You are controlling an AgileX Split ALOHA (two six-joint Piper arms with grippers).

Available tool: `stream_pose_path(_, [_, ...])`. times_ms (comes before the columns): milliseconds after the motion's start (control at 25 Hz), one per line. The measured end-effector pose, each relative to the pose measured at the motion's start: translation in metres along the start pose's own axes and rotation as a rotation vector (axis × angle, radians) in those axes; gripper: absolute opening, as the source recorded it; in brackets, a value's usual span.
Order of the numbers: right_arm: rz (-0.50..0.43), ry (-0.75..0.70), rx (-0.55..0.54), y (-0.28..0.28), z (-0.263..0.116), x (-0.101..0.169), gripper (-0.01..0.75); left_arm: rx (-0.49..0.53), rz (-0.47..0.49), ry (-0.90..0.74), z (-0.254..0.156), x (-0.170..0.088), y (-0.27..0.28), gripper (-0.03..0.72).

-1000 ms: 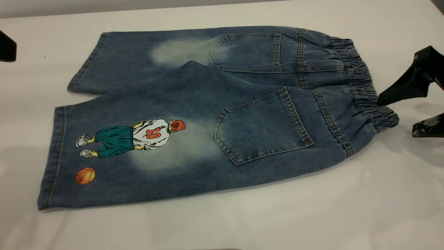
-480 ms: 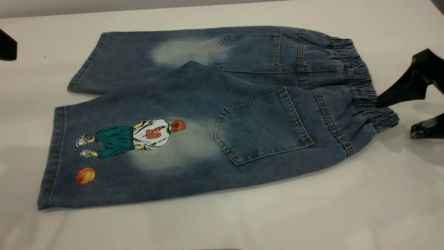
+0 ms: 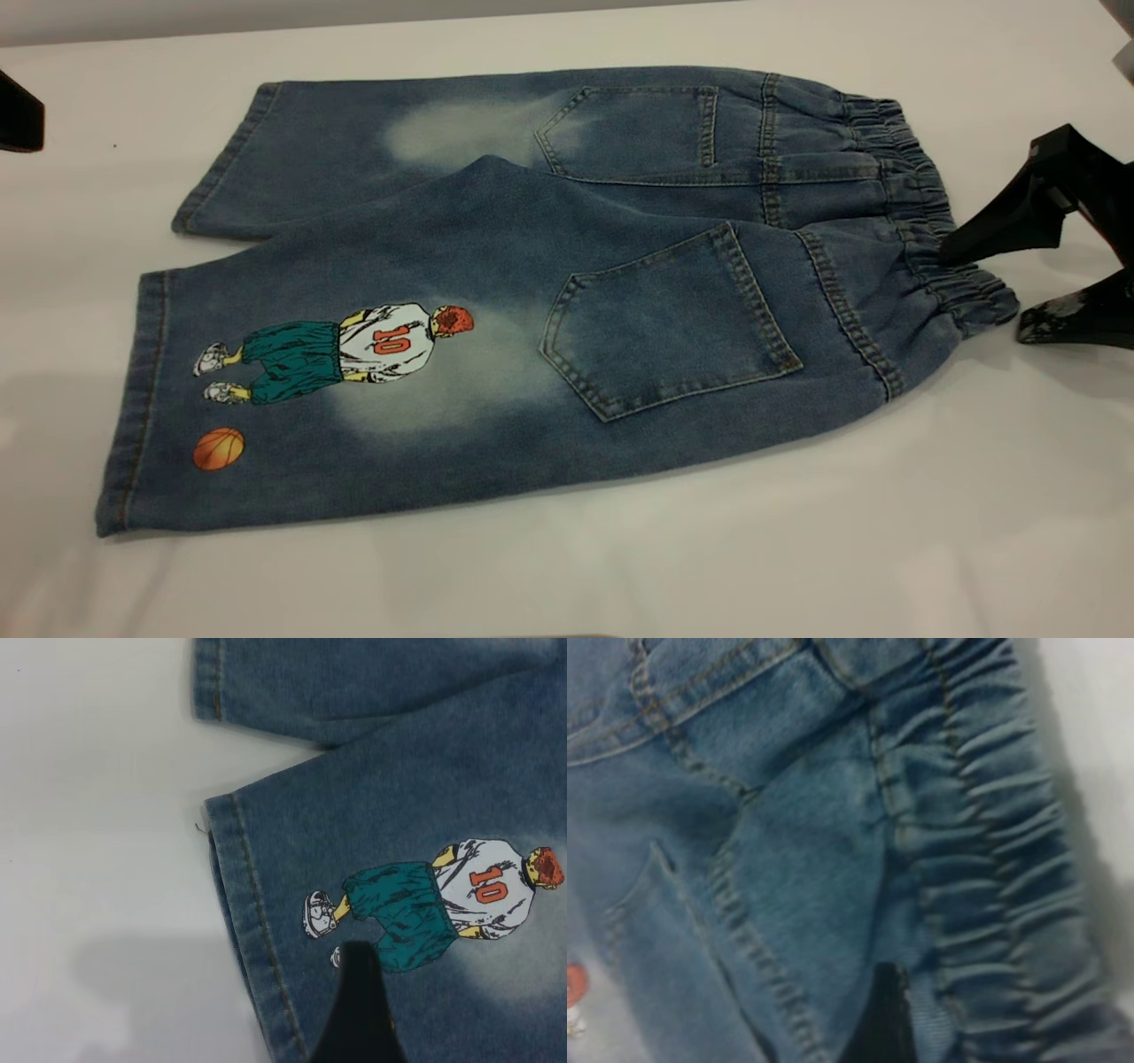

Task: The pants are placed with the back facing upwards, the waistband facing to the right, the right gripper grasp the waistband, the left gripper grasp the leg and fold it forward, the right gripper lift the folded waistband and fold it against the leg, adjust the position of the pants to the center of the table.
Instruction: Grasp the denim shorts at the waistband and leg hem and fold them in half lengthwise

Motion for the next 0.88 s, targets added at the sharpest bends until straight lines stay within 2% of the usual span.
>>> stream_pose_path(120, [0.027,-0.008,0.013,-0.003,-0.002,0.001,0.577,-0.002,0.001,-0.001,0.000,0.000,0.000,0.517])
stream_pose_path(240, [0.036,-0.014,0.019,-0.006,-0.002,0.000,0.517,-0.006,0.003,-0.001,0.001,0.000,0.000,0.517])
stream_pose_path(320, [0.030,-0.018,0.024,-0.007,-0.003,-0.002,0.424,-0.006,0.003,-0.001,0.001,0.000,0.000,0.517])
stream_pose_path(480, [0.019,-0.023,0.030,-0.009,-0.004,-0.005,0.166,-0.006,0.003,-0.001,0.001,0.000,0.000,0.517])
stream_pose_path(560, [0.028,-0.021,0.031,-0.009,-0.004,-0.004,0.068,-0.001,0.001,-0.001,0.000,0.000,0.000,0.517])
stream_pose_path(680, [0.043,-0.017,0.035,-0.009,-0.004,-0.002,0.038,0.063,-0.020,0.002,-0.007,-0.002,-0.004,0.517])
stream_pose_path(880, [0.067,-0.012,0.041,-0.009,-0.005,0.001,0.037,0.284,-0.058,0.026,-0.035,-0.003,-0.026,0.517])
Point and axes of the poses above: a point on each arm's last joint axis where the gripper is mounted, y pointing back along that axis away from the gripper, x along the wrist's bending axis when the last joint is at zero, z = x × y, the point moved 3 cm from there along -y, pointing out along that axis toward the gripper, and after that the axes turned 1 degree about y, right-handed, at the moved point
